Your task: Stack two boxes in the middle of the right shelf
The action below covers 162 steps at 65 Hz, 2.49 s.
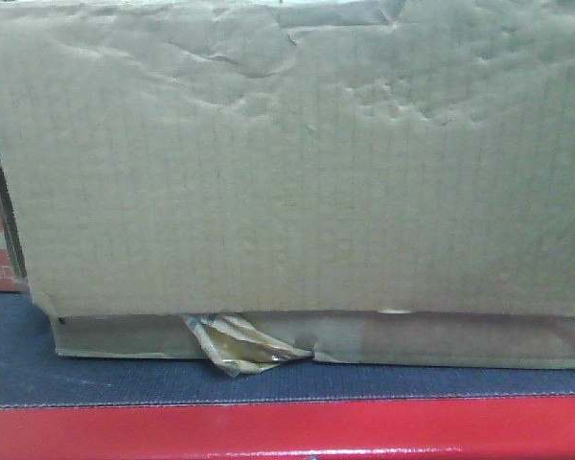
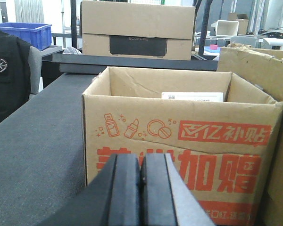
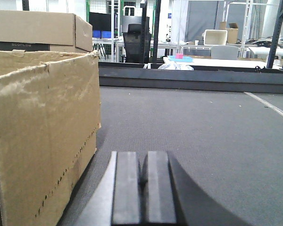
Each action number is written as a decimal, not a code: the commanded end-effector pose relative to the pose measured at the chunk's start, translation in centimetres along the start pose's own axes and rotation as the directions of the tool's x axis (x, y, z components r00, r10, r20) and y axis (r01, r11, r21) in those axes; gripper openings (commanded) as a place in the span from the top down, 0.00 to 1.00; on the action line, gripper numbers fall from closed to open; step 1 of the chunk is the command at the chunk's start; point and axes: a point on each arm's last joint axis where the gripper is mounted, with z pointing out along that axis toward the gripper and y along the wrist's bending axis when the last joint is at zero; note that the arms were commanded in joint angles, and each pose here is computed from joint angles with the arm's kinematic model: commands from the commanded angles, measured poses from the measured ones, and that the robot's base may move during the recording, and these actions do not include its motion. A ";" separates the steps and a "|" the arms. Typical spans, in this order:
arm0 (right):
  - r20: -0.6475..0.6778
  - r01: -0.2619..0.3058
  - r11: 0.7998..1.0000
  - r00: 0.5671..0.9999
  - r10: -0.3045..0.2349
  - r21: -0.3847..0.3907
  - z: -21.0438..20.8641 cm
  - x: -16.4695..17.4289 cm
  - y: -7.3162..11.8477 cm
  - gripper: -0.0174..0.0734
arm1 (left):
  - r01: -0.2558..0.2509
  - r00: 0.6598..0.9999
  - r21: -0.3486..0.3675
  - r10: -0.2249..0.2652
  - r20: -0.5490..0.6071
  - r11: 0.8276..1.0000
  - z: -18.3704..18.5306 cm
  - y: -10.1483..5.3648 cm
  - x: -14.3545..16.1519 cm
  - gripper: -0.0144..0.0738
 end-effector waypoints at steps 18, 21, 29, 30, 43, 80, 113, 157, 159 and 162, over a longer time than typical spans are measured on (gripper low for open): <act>0.027 -0.001 1.000 1.000 0.001 0.005 0.0 -0.2 0.0 0.98 | 0.005 1.000 0.000 -0.005 0.024 1.000 0.0 0.0 -0.3 0.96; 0.027 -0.001 1.000 1.000 0.001 0.005 0.0 -0.2 0.0 0.98 | 0.005 1.000 0.000 -0.005 0.024 1.000 0.0 0.0 -0.3 0.96; 0.027 -0.001 1.000 1.000 0.001 0.005 0.0 -0.2 0.0 0.98 | -0.004 1.000 0.000 0.004 0.024 1.000 0.0 0.0 -0.3 0.96; 0.027 -0.001 1.000 1.000 0.001 0.005 0.0 -0.2 0.0 0.98 | -0.004 1.000 0.000 0.004 0.026 1.000 0.0 0.0 -0.3 0.96; 0.027 -0.001 1.000 1.000 0.001 0.005 0.0 -0.2 0.0 0.98 | -0.004 0.999 0.000 0.004 0.041 1.000 0.0 0.0 -0.4 0.96; 0.027 -0.001 1.000 1.000 0.001 0.005 0.0 -0.2 0.0 0.98 | -0.004 0.998 0.000 0.004 0.067 1.000 -0.3 0.0 -1.9 0.96; 0.027 -0.001 1.000 1.000 0.001 0.005 0.0 -0.2 0.0 0.98 | -0.004 0.953 0.003 0.005 -0.304 1.000 1.7 -0.3 -13.7 0.96; 0.027 -0.001 1.000 1.000 0.001 0.005 0.0 -0.2 0.0 0.98 | 0.011 0.790 -0.018 -0.020 -0.613 1.000 14.9 0.0 -18.2 0.96; 0.027 -0.001 1.000 1.000 0.001 0.005 0.0 -0.2 0.0 0.98 | 0.014 0.778 -0.025 -0.026 -0.628 1.000 15.7 0.1 -18.2 0.96; 0.027 -0.001 1.000 1.000 0.001 0.005 0.0 -0.2 0.0 0.98 | -0.004 0.756 -0.017 -0.008 -0.655 1.000 17.0 0.3 -18.1 0.96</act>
